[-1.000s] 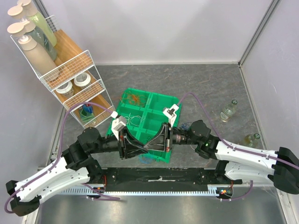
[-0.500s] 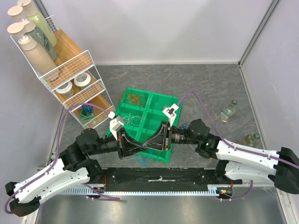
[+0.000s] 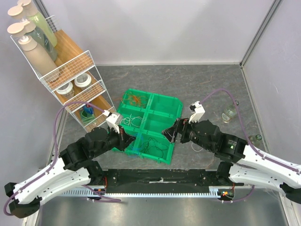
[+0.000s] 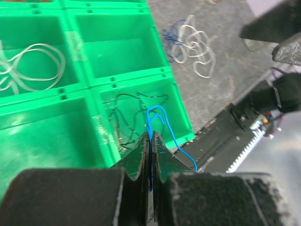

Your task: Untangle the cables

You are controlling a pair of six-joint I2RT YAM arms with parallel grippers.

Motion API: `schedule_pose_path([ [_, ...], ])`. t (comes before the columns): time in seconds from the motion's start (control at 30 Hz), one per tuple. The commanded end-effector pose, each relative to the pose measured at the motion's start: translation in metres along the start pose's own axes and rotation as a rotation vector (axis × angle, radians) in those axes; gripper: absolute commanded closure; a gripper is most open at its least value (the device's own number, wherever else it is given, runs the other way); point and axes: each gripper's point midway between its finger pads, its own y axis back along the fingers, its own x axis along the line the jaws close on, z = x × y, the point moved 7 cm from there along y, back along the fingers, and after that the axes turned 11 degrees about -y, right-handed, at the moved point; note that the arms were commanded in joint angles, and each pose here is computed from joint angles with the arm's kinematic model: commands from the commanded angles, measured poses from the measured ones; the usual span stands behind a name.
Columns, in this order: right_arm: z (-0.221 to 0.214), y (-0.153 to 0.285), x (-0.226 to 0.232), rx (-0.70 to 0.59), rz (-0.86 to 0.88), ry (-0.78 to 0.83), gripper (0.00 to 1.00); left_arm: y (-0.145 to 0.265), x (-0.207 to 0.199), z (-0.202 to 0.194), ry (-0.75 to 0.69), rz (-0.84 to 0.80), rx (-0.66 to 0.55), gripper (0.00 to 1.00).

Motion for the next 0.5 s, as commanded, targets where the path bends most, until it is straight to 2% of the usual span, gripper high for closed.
schedule_pose_path([
  [0.0, 0.005, 0.016, -0.044, -0.082, -0.317, 0.026, 0.02, 0.002, 0.024, 0.017, 0.081, 0.286, -0.049, 0.98],
  [0.17, 0.004, 0.021, -0.048, -0.091, -0.315, -0.003, 0.02, -0.016, 0.045, 0.011, 0.082, 0.560, 0.069, 0.98],
  [0.27, 0.006, 0.024, -0.049, -0.109, -0.327, -0.010, 0.02, -0.029, 0.057, 0.007, 0.096, 0.660, 0.110, 0.98],
  [0.47, 0.007, 0.028, -0.061, -0.114, -0.436, 0.008, 0.02, -0.037, 0.091, -0.007, 0.210, 0.894, 0.086, 0.98],
])
